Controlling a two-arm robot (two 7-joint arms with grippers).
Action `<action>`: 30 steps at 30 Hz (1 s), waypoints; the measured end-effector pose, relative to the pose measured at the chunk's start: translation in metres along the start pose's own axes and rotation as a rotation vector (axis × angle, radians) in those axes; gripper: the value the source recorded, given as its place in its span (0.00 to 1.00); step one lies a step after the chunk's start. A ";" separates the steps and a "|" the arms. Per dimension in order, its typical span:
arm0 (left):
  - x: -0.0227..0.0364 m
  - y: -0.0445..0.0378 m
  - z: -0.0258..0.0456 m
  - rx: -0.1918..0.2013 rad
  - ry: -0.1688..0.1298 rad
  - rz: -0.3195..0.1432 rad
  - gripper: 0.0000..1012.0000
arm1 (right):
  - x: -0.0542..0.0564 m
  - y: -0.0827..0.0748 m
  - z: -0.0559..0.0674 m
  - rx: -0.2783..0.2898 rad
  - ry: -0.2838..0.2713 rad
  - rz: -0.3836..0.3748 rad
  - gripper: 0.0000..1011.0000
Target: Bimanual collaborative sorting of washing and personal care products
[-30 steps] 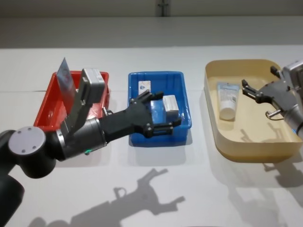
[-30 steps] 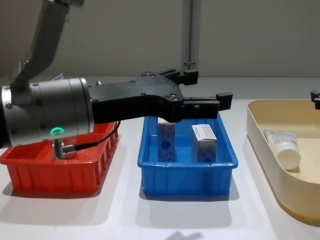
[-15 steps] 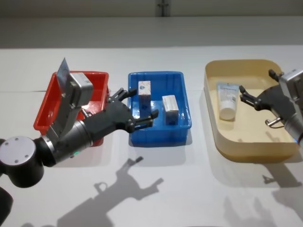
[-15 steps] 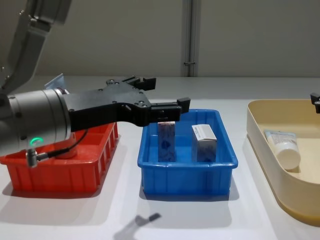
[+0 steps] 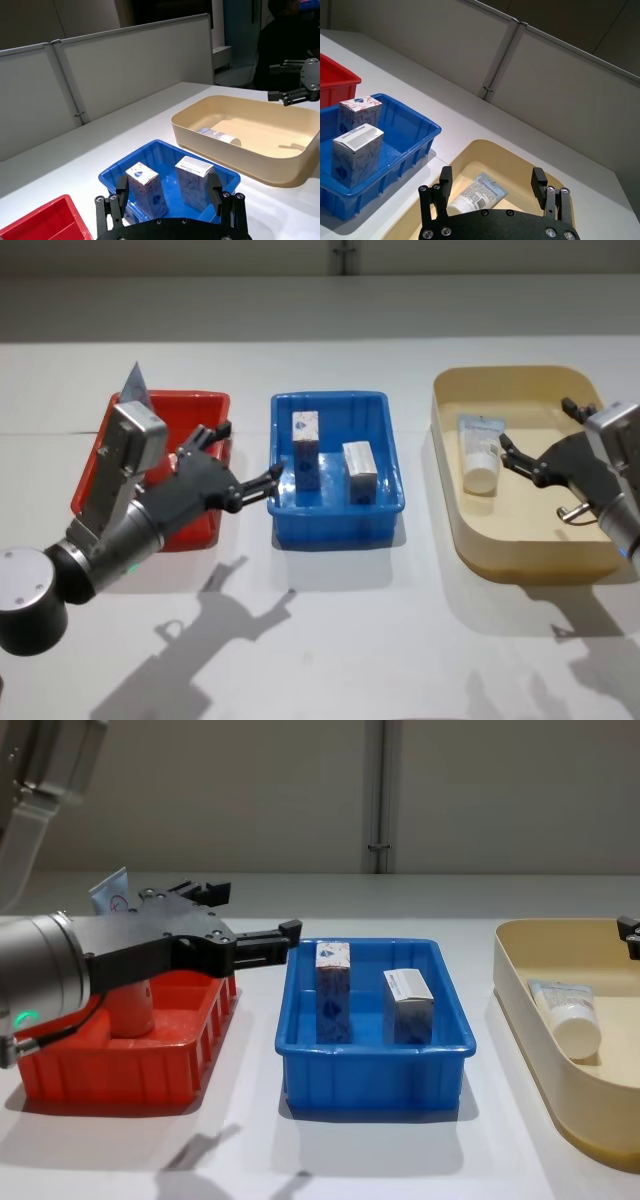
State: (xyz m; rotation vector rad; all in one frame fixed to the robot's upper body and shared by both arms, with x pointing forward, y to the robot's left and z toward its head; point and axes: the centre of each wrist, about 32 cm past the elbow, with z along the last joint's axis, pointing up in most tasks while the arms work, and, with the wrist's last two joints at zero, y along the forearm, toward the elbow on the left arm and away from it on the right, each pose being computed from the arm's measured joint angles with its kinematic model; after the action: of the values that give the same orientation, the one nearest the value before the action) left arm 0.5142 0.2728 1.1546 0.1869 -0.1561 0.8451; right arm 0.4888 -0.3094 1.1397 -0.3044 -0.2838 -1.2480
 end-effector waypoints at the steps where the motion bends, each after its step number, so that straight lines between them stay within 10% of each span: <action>1: 0.0004 0.0021 -0.0011 0.005 -0.006 0.021 0.99 | 0.000 0.000 0.000 0.000 0.000 0.000 0.99; 30: 0.0066 0.0393 -0.0198 0.088 -0.122 0.384 0.99 | 0.000 0.000 0.000 0.001 -0.001 0.000 0.99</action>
State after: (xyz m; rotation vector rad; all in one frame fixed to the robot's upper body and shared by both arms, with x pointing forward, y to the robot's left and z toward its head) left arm 0.4901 0.3075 1.1407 0.2973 -0.2749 1.2242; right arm 0.4886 -0.3097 1.1398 -0.3045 -0.2851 -1.2480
